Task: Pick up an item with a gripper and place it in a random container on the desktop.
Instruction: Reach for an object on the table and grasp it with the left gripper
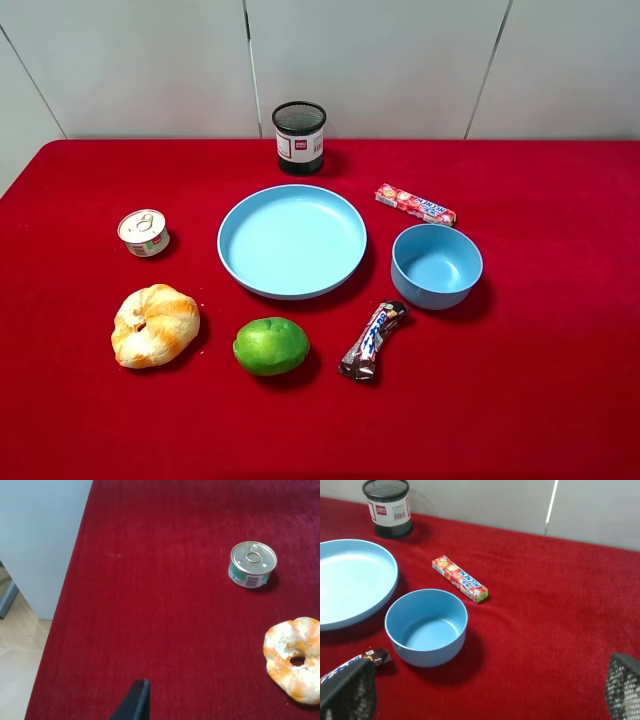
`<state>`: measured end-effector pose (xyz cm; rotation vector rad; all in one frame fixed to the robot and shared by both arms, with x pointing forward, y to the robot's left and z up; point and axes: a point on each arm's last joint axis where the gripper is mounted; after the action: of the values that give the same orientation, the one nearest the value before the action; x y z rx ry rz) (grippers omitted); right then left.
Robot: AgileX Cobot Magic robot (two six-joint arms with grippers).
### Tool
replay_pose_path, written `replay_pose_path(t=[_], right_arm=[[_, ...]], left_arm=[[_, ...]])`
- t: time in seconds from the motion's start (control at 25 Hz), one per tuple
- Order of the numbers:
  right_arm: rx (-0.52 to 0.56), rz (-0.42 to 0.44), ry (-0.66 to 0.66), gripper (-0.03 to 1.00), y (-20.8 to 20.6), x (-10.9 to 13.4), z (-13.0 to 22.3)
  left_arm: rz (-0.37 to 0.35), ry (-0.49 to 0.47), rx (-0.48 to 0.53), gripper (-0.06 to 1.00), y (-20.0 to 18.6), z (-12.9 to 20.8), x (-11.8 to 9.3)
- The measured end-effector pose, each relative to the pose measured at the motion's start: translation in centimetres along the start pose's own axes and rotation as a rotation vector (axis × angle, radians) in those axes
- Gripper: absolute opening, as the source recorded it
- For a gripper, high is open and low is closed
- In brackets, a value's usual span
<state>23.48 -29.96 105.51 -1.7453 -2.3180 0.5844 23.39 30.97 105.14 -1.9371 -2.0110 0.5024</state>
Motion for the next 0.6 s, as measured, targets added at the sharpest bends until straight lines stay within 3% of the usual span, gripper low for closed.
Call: replay_pose_path(t=[0.6], right_arm=[[0.0, 0.0, 0.0, 0.69, 0.0, 0.0, 0.0]], left_arm=[[0.0, 0.0, 0.0, 0.98, 0.0, 0.0, 0.0]])
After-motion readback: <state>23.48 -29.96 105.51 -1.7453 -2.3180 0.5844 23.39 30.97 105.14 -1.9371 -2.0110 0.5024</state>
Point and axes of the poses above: a point on each arm's last joint axis where the gripper is mounted, y pointing out along that axis toward the gripper, x along the wrist's bending axis when the last joint is at zero, z = x × y, and after that the axes turned 2 degrees about -y, right-handed
